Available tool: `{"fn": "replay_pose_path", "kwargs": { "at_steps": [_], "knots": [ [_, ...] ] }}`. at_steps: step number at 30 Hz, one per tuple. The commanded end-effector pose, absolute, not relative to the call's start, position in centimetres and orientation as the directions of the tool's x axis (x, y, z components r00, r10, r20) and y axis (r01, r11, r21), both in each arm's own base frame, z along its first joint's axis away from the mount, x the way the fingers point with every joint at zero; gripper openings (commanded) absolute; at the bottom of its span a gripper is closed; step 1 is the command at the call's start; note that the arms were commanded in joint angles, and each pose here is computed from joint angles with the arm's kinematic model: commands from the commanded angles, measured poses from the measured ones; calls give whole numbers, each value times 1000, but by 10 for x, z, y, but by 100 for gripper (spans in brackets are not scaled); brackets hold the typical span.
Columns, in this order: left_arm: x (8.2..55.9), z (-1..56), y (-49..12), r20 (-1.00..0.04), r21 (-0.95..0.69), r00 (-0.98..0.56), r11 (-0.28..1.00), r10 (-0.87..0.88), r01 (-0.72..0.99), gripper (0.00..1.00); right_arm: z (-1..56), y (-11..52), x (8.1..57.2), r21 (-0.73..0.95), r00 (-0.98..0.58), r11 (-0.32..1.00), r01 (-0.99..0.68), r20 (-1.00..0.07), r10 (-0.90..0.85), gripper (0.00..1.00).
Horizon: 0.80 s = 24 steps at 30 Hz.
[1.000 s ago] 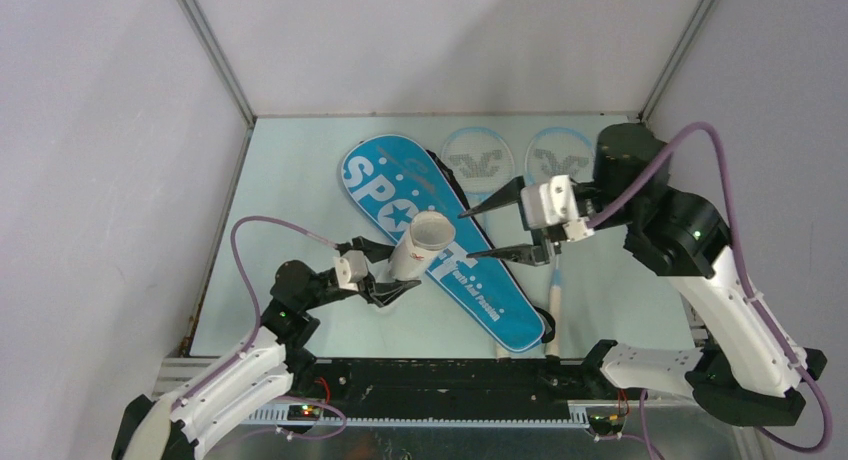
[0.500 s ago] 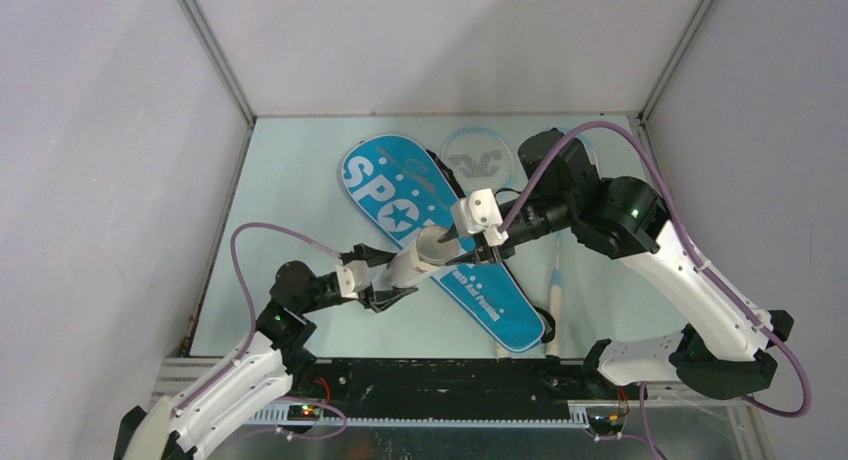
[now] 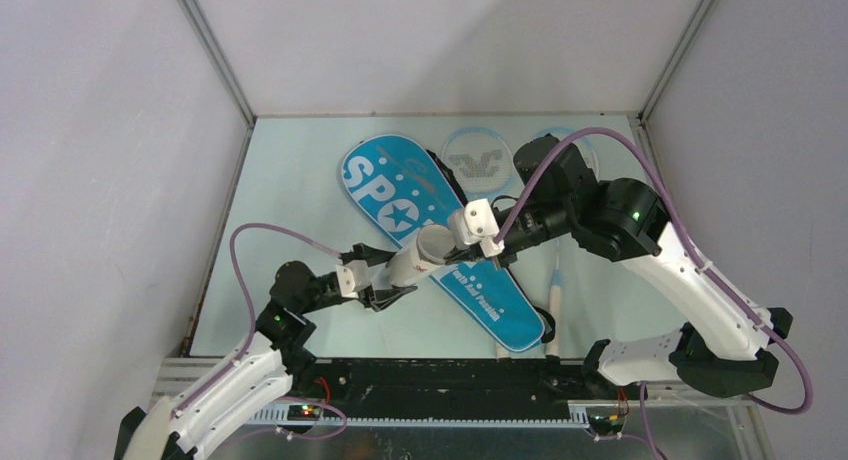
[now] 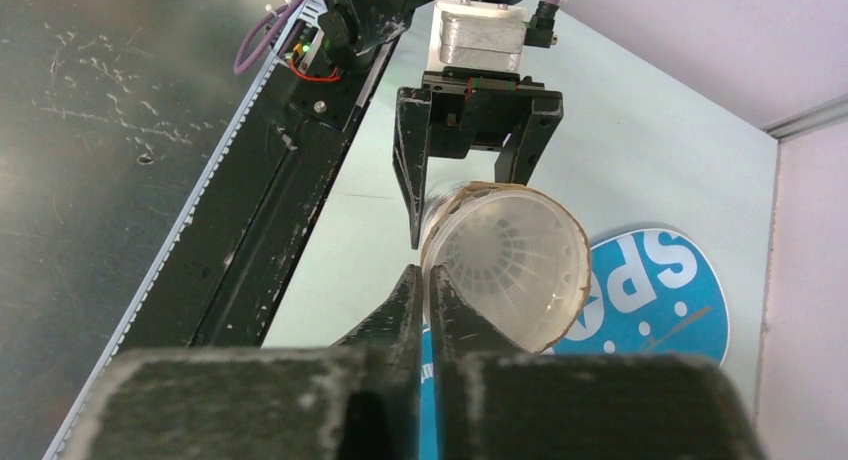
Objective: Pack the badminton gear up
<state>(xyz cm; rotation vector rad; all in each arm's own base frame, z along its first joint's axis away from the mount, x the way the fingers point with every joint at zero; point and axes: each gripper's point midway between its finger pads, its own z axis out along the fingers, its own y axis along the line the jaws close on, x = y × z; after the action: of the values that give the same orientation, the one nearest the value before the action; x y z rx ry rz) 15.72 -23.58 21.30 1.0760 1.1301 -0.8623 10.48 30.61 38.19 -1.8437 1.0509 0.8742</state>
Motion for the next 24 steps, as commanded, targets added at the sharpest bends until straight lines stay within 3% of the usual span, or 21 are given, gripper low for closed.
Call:
{"fn": "replay_pose_path", "kwargs": {
  "at_steps": [1, 16, 24],
  "knots": [
    [160, 255, -235, -937, 303, 341, 305, -78, 903, 32, 393, 305, 103, -339, 431, -310, -888, -847, -309, 0],
    [152, 289, -233, -901, 232, 332, 338, -279, 912, 34, 433, 331, 110, -437, 474, -208, -875, -858, -197, 0],
    [151, 286, -232, -898, 227, 330, 337, -292, 914, 34, 423, 341, 121, -413, 459, -203, -888, -833, -310, 0]
  ]
}}
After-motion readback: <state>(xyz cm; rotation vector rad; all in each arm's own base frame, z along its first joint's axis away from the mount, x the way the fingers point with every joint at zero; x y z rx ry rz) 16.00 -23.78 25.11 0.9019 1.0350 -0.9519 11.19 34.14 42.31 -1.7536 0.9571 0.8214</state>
